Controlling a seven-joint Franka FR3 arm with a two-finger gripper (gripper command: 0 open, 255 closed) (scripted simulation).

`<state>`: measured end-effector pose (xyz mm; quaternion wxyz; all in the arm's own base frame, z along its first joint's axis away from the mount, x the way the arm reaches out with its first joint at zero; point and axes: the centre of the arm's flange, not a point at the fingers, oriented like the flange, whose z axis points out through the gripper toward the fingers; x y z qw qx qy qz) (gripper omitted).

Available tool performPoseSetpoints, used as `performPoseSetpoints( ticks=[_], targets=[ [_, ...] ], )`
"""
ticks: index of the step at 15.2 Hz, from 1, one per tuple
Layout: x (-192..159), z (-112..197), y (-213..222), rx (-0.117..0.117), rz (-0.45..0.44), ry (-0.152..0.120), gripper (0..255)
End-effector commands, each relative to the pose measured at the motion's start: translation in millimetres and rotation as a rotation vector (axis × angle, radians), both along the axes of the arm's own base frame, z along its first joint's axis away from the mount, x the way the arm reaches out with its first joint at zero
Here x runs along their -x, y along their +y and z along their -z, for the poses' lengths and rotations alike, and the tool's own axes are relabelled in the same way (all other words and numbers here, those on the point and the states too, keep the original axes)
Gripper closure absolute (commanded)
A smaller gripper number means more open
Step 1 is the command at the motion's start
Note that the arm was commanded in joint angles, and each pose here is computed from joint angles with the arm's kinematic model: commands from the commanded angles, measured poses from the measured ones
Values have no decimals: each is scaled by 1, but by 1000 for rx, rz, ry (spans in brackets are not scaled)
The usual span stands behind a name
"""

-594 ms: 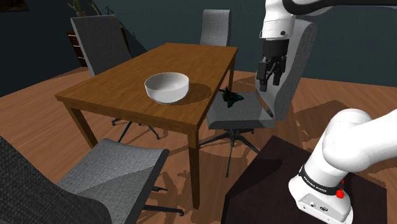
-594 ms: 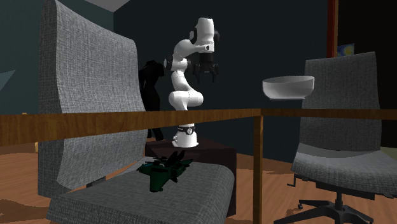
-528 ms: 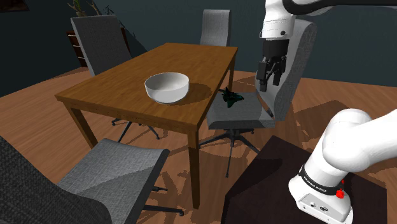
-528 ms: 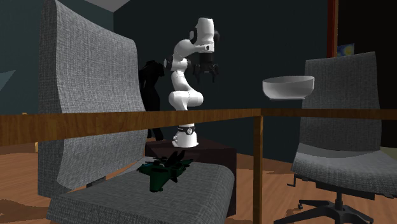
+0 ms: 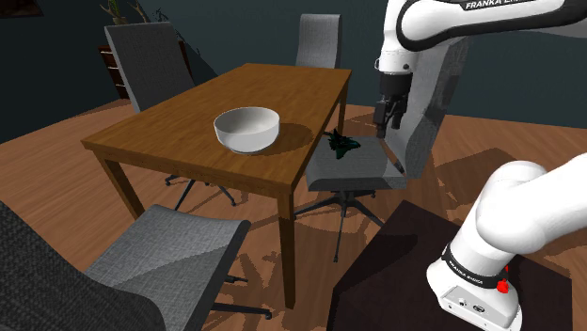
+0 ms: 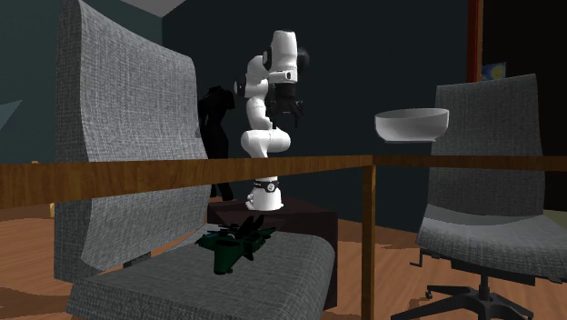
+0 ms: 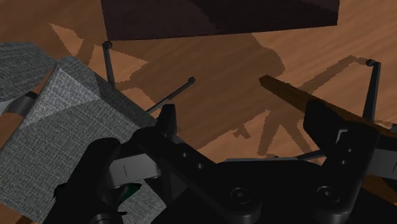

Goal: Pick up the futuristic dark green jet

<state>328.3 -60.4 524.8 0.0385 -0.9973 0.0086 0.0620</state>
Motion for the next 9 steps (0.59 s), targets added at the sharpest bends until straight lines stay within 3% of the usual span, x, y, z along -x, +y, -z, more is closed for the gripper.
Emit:
performPoseSetpoints(
  ticks=[1,9],
  targets=[
    [-9,11,-20,4,-28,-15,0],
    [-63,61,-87,15,-128,-64,0]
  ],
)
